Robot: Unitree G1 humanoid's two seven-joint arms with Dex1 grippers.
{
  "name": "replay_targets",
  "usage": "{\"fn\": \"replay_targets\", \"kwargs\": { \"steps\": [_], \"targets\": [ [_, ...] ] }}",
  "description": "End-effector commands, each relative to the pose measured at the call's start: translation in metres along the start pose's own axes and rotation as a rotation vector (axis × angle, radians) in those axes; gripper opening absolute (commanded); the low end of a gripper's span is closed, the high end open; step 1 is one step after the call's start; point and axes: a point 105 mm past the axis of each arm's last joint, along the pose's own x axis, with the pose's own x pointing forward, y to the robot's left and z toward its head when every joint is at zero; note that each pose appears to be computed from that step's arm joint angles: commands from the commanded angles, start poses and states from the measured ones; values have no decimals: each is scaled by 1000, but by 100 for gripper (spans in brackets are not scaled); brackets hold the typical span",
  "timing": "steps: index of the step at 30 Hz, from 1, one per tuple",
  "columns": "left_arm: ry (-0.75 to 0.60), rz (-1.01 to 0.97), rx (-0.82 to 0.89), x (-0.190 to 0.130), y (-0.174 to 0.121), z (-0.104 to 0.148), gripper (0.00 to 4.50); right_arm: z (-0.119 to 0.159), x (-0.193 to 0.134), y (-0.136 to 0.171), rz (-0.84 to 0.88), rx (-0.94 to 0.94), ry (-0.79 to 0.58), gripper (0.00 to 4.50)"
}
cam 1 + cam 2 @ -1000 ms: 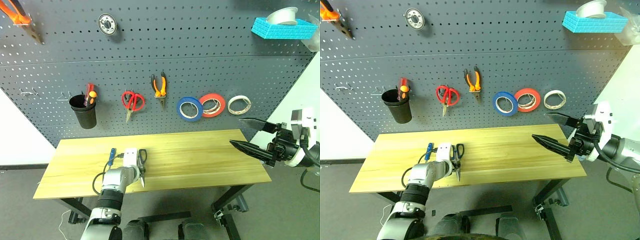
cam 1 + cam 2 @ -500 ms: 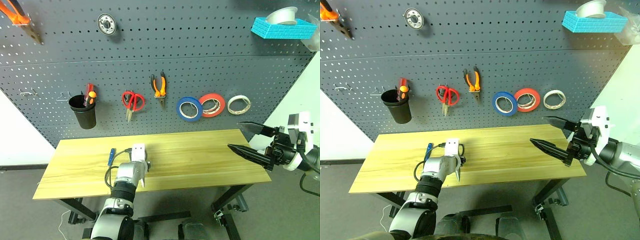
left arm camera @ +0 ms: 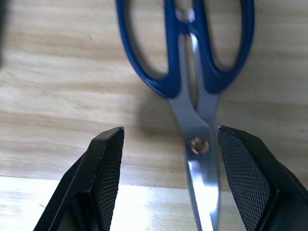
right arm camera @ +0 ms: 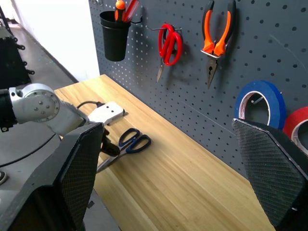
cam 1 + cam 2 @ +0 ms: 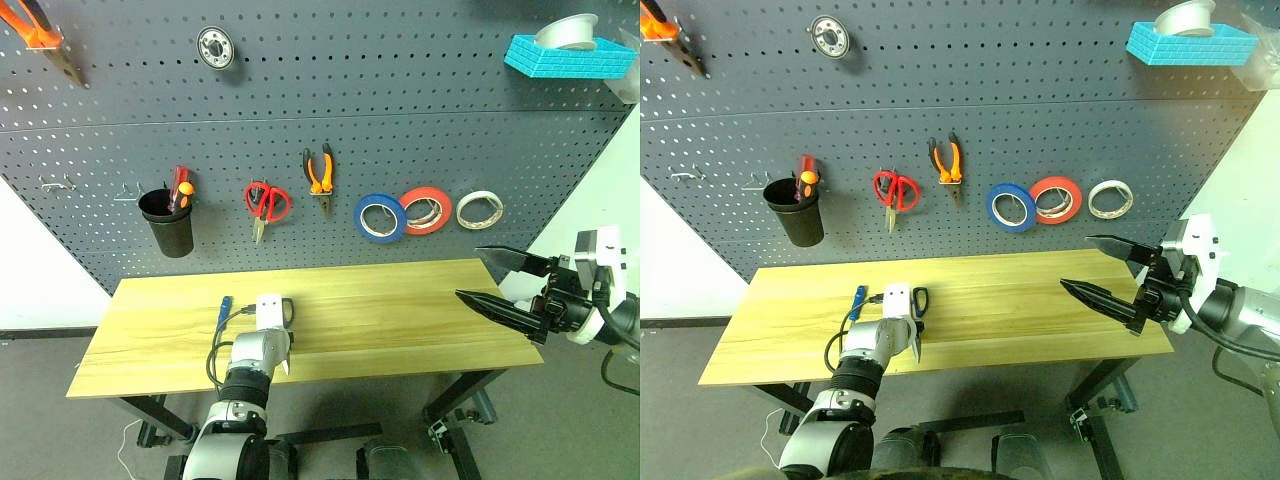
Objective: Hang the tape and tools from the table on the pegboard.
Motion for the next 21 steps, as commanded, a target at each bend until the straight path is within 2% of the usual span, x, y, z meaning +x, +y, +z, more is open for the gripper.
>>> {"fn": "replay_targets", "kwargs": {
  "steps": [1, 20, 21],
  "targets": [
    [-35, -16, -1, -1, -5, 8, 322, 13, -3, 2, -3, -46, -26, 450],
    [-4, 17, -37, 13, -1, -1, 322, 12, -6, 7, -9, -37, -15, 450],
    [-2, 16, -36, 13, -2, -1, 304, 12, -6, 7, -10, -37, -15, 450]
  ]
}}
